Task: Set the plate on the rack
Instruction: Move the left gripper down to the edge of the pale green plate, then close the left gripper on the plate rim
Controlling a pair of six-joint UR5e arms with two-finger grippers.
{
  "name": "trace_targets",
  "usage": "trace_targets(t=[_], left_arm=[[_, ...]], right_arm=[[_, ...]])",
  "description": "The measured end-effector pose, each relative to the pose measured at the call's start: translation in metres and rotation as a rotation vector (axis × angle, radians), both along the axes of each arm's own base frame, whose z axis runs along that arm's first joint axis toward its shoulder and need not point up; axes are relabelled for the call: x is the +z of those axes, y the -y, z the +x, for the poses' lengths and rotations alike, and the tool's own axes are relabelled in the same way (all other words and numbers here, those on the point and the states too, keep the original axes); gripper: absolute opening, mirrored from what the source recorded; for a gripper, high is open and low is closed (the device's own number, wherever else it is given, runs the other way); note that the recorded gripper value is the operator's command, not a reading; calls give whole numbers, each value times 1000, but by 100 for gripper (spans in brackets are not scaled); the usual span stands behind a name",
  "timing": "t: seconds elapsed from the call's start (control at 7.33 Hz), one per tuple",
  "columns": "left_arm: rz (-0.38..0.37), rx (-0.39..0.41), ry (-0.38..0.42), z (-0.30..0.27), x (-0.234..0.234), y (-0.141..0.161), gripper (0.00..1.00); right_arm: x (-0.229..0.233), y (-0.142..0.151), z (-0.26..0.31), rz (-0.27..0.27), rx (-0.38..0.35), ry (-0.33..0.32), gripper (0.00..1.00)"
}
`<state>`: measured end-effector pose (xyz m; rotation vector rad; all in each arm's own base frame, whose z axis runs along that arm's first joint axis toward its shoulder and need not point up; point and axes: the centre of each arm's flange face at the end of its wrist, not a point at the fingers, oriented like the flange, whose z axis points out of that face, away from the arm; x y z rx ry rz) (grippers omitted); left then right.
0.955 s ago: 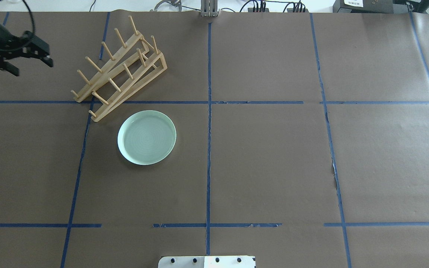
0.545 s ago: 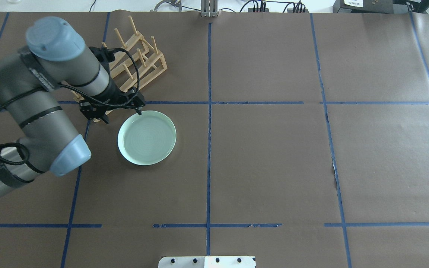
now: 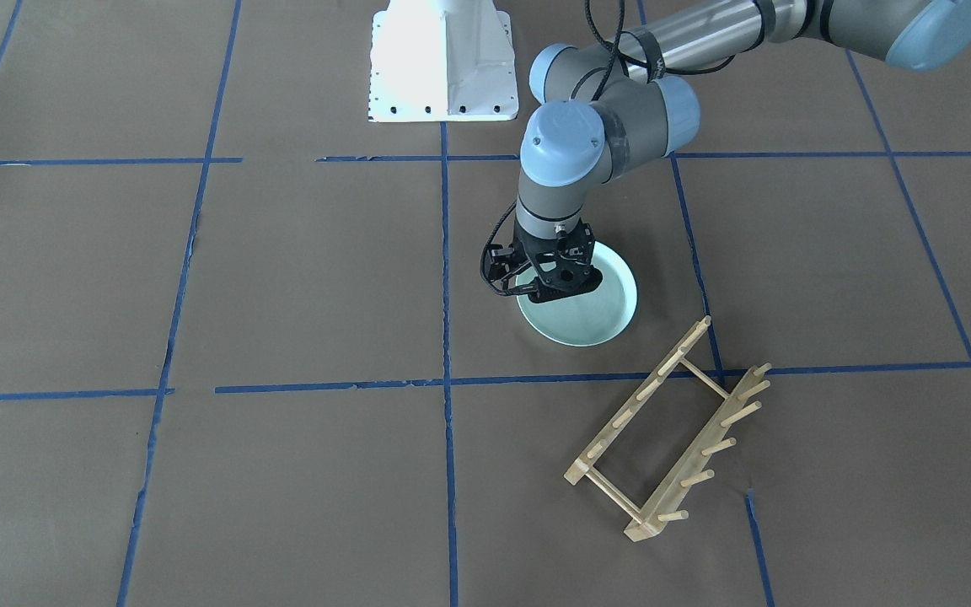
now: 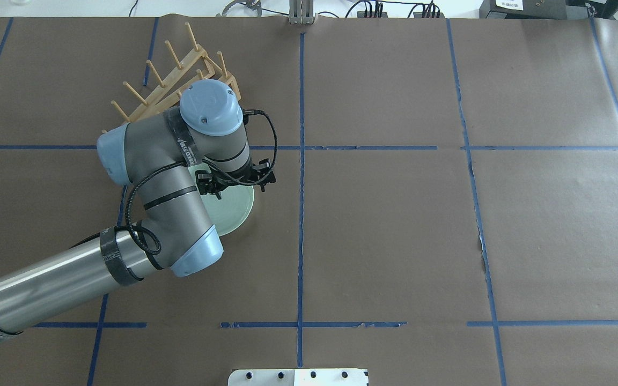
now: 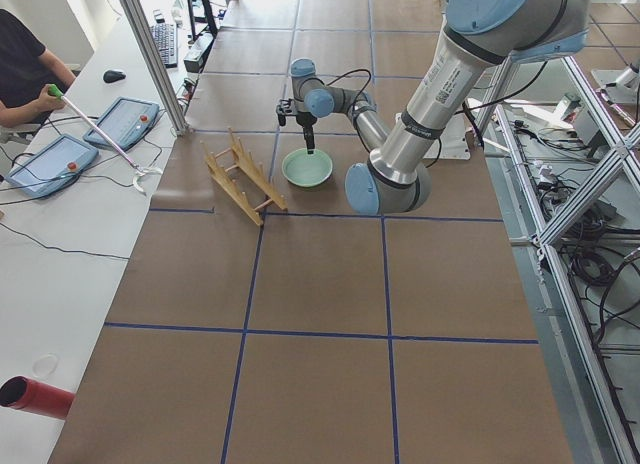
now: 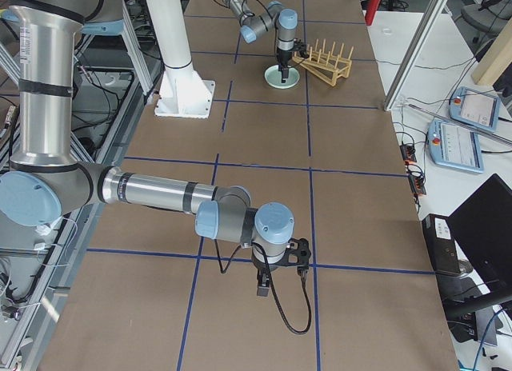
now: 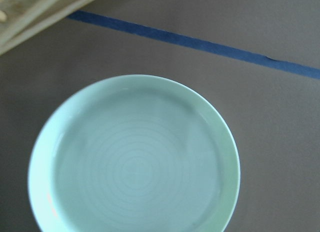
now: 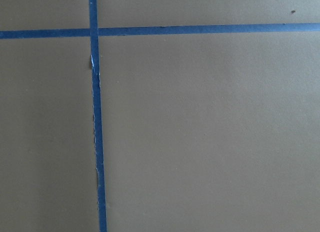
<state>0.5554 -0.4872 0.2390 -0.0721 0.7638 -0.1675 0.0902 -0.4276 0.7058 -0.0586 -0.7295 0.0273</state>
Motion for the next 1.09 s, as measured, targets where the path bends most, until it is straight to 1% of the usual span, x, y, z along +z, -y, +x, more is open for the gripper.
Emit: trace_targets(t=[0.27, 0.41, 0.55, 0.68, 0.82, 0.95, 1.09], left_arm=[[54, 26, 39, 14, 6, 0, 92], [78, 48, 55, 24, 10, -7, 86], [91, 64, 61, 32, 11, -15, 60], [97, 70, 61, 35, 10, -18, 37], [99, 72, 60, 35, 9, -19, 33], [99, 73, 60, 35, 9, -19, 23], [99, 73, 60, 35, 10, -19, 0]], right_arm=[[0, -1, 0, -1, 0, 0, 100], [0, -1, 0, -1, 0, 0, 100], [0, 0, 0, -1, 0, 0, 100], [0, 0, 0, -1, 0, 0, 100], [0, 0, 0, -1, 0, 0, 100], [0, 0, 0, 0, 0, 0, 100], [0, 0, 0, 0, 0, 0, 100]])
